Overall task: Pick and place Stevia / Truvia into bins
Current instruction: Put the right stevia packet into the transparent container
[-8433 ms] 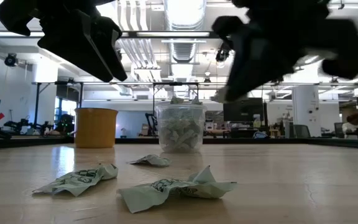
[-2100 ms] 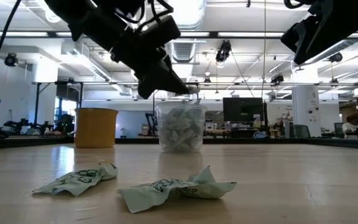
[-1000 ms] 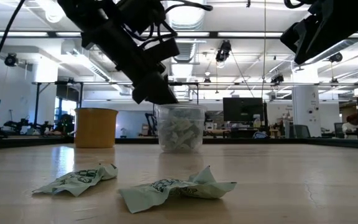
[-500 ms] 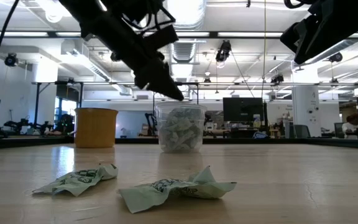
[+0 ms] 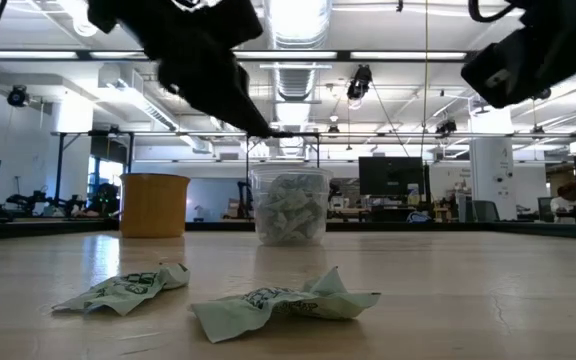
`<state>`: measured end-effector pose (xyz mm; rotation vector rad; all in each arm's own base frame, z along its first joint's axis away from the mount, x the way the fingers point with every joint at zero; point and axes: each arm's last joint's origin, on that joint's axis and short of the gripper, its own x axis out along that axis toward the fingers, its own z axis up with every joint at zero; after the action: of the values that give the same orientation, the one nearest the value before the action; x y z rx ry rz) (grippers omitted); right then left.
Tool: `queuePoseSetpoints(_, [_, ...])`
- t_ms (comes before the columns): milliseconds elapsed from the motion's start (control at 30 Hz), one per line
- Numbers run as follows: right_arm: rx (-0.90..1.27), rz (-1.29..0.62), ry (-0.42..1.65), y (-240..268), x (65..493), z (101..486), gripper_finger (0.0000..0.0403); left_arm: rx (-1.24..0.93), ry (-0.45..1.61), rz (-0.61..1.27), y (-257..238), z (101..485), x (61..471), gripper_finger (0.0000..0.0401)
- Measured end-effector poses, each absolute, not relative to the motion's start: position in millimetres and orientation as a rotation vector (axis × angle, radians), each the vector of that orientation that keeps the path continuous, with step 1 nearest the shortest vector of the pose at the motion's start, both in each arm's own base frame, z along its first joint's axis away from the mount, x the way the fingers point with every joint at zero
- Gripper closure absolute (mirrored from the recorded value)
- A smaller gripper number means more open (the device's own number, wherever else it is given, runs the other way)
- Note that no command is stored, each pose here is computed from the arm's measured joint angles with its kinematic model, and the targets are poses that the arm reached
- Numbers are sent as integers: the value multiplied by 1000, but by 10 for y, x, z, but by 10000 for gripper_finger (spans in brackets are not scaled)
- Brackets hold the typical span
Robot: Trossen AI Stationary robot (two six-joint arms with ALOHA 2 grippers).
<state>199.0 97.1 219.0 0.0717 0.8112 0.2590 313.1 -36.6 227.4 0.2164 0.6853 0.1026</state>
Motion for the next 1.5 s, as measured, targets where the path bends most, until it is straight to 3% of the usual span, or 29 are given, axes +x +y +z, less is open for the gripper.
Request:
queuePoseSetpoints(333, [227,460,742,1300,1730,1848,304,229,732,-69,-914,2209,2972,235])
queuePoseSetpoints(800, [235,354,644,1776,1243,1631,303,217,723,-106,-1108,2211,2906,235])
queuePoseSetpoints(1200, [122,381,755,2616,1547,1350,304,200,729,-98,-1103,2184,2896,235])
queuePoseSetpoints(1500, [-70,31,945,2794,1708,1499,327,179,733,-91,-1106,2171,2890,235])
